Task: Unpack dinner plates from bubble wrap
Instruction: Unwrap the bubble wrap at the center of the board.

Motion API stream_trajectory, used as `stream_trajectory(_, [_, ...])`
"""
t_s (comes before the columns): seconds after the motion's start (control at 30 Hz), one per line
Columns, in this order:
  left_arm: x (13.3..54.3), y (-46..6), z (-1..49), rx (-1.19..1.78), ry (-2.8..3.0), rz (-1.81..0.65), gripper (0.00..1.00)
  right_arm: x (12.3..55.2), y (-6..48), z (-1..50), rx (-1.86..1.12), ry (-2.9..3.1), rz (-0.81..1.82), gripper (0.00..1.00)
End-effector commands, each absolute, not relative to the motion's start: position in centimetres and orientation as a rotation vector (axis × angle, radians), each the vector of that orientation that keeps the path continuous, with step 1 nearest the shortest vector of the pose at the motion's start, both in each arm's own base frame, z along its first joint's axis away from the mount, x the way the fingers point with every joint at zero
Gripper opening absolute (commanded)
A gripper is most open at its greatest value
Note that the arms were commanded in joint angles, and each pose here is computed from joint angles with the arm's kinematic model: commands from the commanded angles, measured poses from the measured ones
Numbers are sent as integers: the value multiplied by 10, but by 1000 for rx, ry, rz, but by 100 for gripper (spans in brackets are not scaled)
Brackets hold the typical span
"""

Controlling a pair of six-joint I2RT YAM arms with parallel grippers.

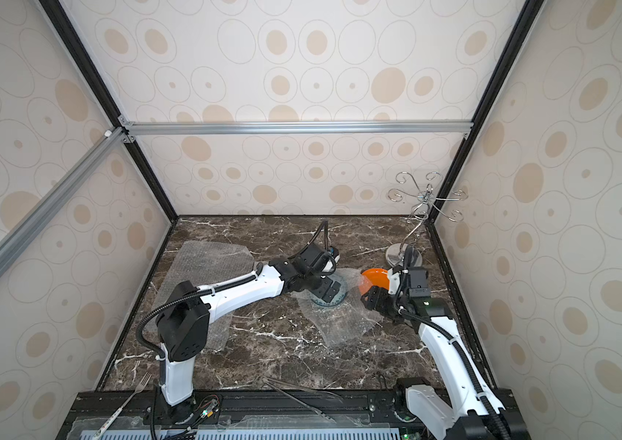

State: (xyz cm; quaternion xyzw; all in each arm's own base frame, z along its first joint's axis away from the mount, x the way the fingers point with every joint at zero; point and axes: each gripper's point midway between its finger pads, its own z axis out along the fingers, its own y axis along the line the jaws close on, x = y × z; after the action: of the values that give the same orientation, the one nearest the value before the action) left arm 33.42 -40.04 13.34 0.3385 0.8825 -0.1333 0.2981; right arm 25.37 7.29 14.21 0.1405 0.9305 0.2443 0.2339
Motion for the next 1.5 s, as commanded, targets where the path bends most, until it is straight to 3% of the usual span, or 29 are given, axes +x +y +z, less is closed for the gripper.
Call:
stream_trajectory(0.0, [338,-413,140,941,2285,-341,100,243,73,137,353,2585,685,75])
stream_trajectory(0.6, [342,-425,124,1015,2249,-300,100,271,78,133,196,2641,724,70])
stream_trajectory(1.03, [341,-458,112,1109,2219,-310,100,300,42,129,249,2687,642,72])
stream_trajectory(1.27, [352,-464,109,1050,2196,-260,100,310,43,110,248,2706,666,64])
stream_trajectory(1.47, [347,-476,106,1067,2176,-293,99,310,41,94,267,2717,653,68])
